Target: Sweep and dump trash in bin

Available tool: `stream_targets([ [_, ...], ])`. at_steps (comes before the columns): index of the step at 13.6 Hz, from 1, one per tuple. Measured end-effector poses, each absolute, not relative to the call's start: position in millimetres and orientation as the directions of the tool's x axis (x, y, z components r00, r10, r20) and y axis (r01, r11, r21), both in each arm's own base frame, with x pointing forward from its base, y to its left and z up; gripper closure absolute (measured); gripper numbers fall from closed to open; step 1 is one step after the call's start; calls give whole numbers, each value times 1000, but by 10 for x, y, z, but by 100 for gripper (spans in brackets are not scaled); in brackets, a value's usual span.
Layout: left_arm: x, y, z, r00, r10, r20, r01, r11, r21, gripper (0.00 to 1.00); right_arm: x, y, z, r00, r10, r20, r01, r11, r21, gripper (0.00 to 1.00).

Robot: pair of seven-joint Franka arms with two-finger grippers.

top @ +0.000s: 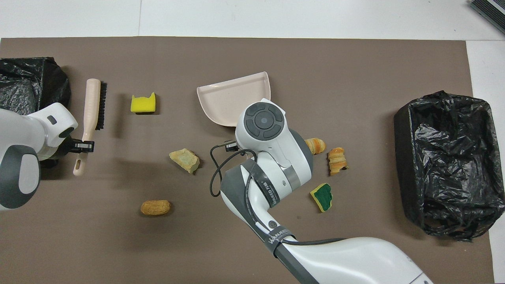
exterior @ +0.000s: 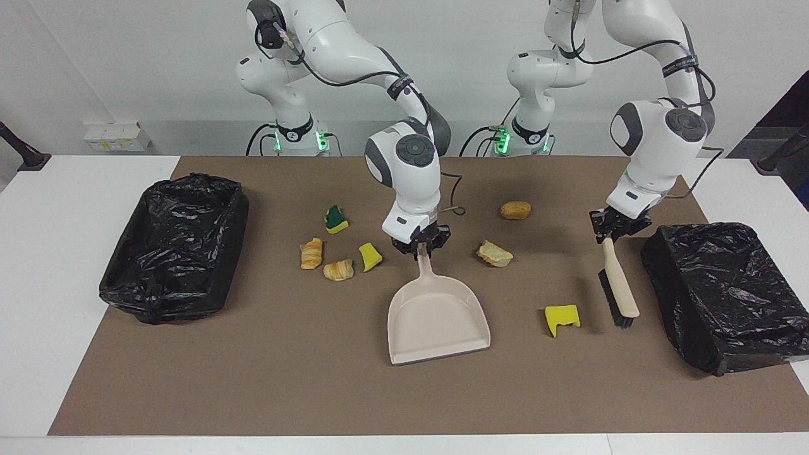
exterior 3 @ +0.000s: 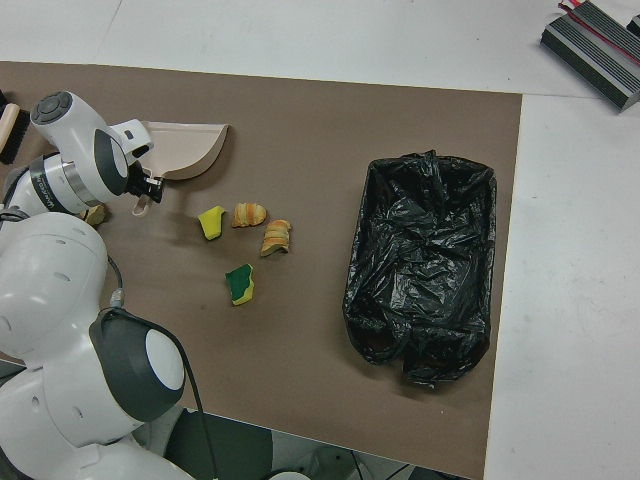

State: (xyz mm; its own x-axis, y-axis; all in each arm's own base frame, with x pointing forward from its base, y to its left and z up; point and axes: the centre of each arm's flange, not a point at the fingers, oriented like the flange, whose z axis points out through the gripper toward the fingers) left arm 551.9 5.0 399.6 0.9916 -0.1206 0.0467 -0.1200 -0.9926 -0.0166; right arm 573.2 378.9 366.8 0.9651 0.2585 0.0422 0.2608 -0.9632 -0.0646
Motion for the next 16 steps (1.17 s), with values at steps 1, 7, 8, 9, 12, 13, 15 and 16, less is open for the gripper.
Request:
stream_targets([
  [1,5596,54,3955,992,-121,43,-120,-993,-16,73,5775,3638,3833,938,345,38,347,-936,-59,68],
  [7,5735,-271,3659,941,-339,-22,-339,-941,1,73,5654,2484,4808,582,807,-103,806,-589,-54,68],
  [8,5711,-378,3651,920,-391,-39,-391,-920,8,73,5610,2439,4760,485,865,-126,868,-494,-52,68],
  [9,5678,-493,3641,897,-438,-61,-438,-899,17,73,5573,2404,4668,405,903,-144,907,-417,-61,68],
  [12,5536,-806,3616,806,-577,-135,-574,-816,62,73,5460,2356,4394,296,940,-172,949,-310,-63,68],
  [13,5488,-889,3618,779,-607,-156,-603,-794,77,73,5403,2385,4338,283,943,-177,952,-298,-66,68],
  [15,5379,-1079,3643,732,-652,-198,-645,-757,104,73,5313,2474,4270,259,949,-178,960,-273,-59,68],
  [16,5316,-1191,3663,709,-670,-218,-663,-739,117,73,5291,2496,4229,252,952,-176,963,-265,-52,68],
])
